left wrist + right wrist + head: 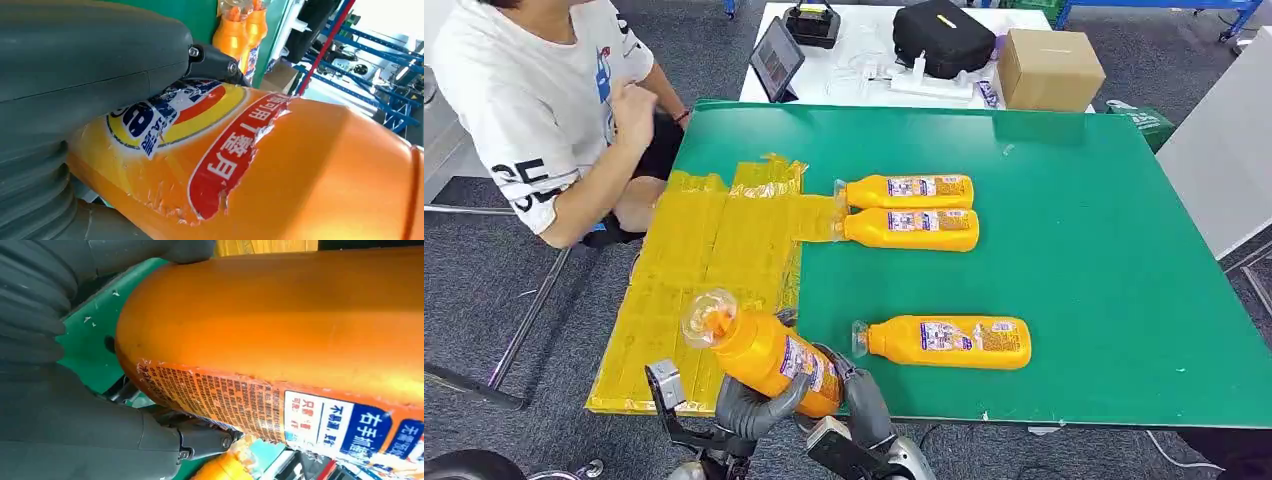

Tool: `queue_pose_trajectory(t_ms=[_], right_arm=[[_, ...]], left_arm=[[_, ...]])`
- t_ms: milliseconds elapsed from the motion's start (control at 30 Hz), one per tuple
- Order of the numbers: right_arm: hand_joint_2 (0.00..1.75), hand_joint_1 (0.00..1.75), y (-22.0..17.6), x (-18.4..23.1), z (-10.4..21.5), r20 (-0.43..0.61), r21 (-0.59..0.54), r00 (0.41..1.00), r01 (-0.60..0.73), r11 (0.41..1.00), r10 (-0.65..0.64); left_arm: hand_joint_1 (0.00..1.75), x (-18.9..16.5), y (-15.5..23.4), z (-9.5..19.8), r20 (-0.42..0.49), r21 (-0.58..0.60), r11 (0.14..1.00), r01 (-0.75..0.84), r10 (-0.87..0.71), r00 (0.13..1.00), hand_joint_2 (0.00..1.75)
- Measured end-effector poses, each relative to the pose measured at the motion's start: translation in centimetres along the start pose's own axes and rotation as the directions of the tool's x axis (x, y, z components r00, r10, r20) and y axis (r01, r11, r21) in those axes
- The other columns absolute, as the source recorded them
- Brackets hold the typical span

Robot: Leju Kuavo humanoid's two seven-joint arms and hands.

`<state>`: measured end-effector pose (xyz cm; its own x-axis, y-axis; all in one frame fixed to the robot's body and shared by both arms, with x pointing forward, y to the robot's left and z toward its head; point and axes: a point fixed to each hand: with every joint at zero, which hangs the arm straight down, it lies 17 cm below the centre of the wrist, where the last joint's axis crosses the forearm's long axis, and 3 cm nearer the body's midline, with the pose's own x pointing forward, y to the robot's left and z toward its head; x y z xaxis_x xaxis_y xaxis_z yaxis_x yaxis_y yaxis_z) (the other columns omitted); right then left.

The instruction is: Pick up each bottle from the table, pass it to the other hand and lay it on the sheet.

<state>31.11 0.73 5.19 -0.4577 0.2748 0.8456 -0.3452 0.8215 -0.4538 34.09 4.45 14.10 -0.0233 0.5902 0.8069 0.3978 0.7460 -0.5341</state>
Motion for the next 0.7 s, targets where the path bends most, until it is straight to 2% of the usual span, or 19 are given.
queue_pose_trajectory(t_ms=[200, 233, 267, 400, 433, 567, 700], right_arm=[[1.75, 1.75, 0.2, 0.2, 0.0, 0.004, 0.004, 1.000, 0.006, 1.000, -0.006], [1.75, 0.80, 0.2, 0.2, 0.0, 0.005, 0.005, 1.000, 0.005, 1.000, -0.005], [1.75, 0.00, 0.2, 0.2, 0.0, 0.006, 0.007, 1.000, 0.003, 1.000, -0.003], [1.75, 0.00, 0.4, 0.3, 0.0, 0.008, 0.011, 1.000, 0.000, 1.000, 0.000], [0.00, 0.00, 0.4, 0.3, 0.0, 0.006, 0.010, 1.000, 0.001, 1.000, -0.002], [0.00, 0.00, 0.3, 0.5, -0.2, 0.000, 0.000, 0.999, 0.039, 0.999, -0.039], [0.00, 0.00, -1.0, 2.7, -1.1, 0.038, -0.037, 0.982, 0.188, 0.981, -0.186]], left_arm=[[1.75, 0.4, 0.4, 0.0, 0.002, 0.010, 0.998, -0.070, 0.070, 0.998, 1.75], [1.75, 0.4, 0.6, 0.0, 0.002, 0.011, 0.996, -0.084, 0.084, 0.996, 1.75], [1.75, 0.5, 0.6, 0.0, 0.002, 0.011, 0.996, -0.092, 0.092, 0.996, 1.75], [1.75, 0.6, 0.8, 0.1, 0.007, 0.015, 0.994, -0.111, 0.111, 0.994, 1.75], [1.75, 0.7, 0.9, 0.0, 0.009, 0.016, 0.994, -0.111, 0.111, 0.994, 1.75], [1.75, 0.9, 1.2, 0.0, 0.020, 0.025, 0.995, -0.098, 0.097, 0.995, 1.75], [1.75, 2.9, 2.1, -0.8, 0.093, 0.066, 0.998, -0.004, -0.002, 0.996, 1.75]])
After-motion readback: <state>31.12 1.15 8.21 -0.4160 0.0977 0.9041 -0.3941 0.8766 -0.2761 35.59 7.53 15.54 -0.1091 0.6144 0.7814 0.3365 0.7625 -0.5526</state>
